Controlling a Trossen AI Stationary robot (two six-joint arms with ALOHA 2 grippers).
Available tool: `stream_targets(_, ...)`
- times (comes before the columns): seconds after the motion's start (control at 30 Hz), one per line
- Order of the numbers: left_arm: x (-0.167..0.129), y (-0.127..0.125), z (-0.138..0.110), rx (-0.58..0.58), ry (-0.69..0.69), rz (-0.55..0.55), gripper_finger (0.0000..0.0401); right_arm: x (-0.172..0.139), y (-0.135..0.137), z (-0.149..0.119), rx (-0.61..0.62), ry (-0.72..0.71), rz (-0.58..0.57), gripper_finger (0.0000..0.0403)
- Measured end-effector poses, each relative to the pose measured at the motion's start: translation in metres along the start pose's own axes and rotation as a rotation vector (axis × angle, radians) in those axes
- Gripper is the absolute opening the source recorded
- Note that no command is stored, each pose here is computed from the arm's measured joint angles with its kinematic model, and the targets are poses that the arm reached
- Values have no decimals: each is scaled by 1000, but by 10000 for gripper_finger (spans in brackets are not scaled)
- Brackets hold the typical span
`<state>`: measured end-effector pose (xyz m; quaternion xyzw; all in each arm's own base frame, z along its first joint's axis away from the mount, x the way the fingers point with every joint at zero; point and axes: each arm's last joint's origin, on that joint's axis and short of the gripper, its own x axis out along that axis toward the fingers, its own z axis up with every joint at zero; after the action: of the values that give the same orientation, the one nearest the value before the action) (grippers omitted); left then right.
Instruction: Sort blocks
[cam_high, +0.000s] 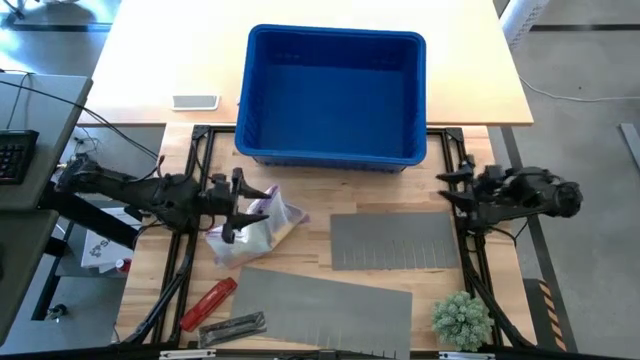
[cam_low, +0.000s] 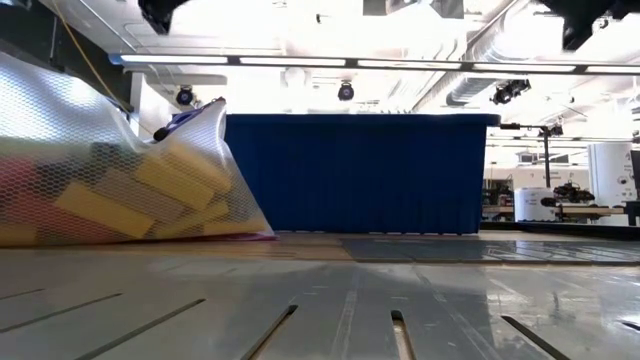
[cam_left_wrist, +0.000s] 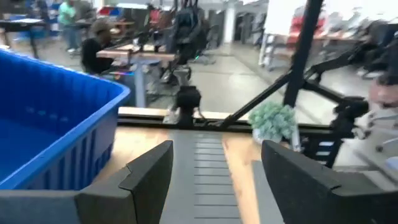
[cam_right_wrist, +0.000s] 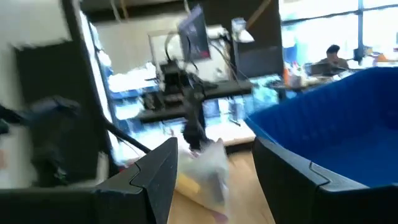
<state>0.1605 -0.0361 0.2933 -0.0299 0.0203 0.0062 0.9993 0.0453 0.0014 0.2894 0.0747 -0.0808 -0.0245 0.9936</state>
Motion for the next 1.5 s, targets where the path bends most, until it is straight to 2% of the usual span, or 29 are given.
stream_targets(0.13, -1, 22, -12, -5, -5, 14, 210, 16, 0, -21, -29, 24, -50, 193)
stream_targets(0.23, -4, 34, -14, 7, -9, 46, 196, 22, 2, -29, -71, 26, -18, 191)
stream_targets(0.33, -12, 38, -16, 13, -13, 11, 177, 25, 3, -34, -125, 59, 20, 178)
stream_targets(0.5, -30, 40, -31, 25, -60, 26, 134, 22, 5, -31, -210, 23, 118, 109)
stream_targets(0.63, -43, 42, -57, -16, -118, 22, 96, 19, 6, -30, -189, 7, 146, 25)
stream_targets(0.7, -47, 43, -71, -36, -147, 19, 79, 19, 6, -31, -167, 17, 175, 9)
stream_targets(0.87, -56, 44, -96, -46, -199, 14, 45, 23, 7, -40, -128, 29, 188, 19)
stream_targets(0.97, -58, 45, -111, -51, -210, 15, 31, 29, 5, -60, -107, 19, 169, 7)
stream_targets(1.13, -59, 46, -113, -65, -186, 65, 14, 36, 1, -111, 25, -4, 184, 3)
stream_targets(1.23, -58, 48, -117, -95, -158, 136, 9, 36, -2, -123, 77, 116, 132, 1)
stream_targets(1.33, -58, 49, -121, -161, -117, 181, 7, 36, -8, -126, 63, 141, 79, 0)
stream_targets(1.5, -57, 49, -123, -232, -100, 174, 7, 38, -16, -125, -32, 132, 56, 0)
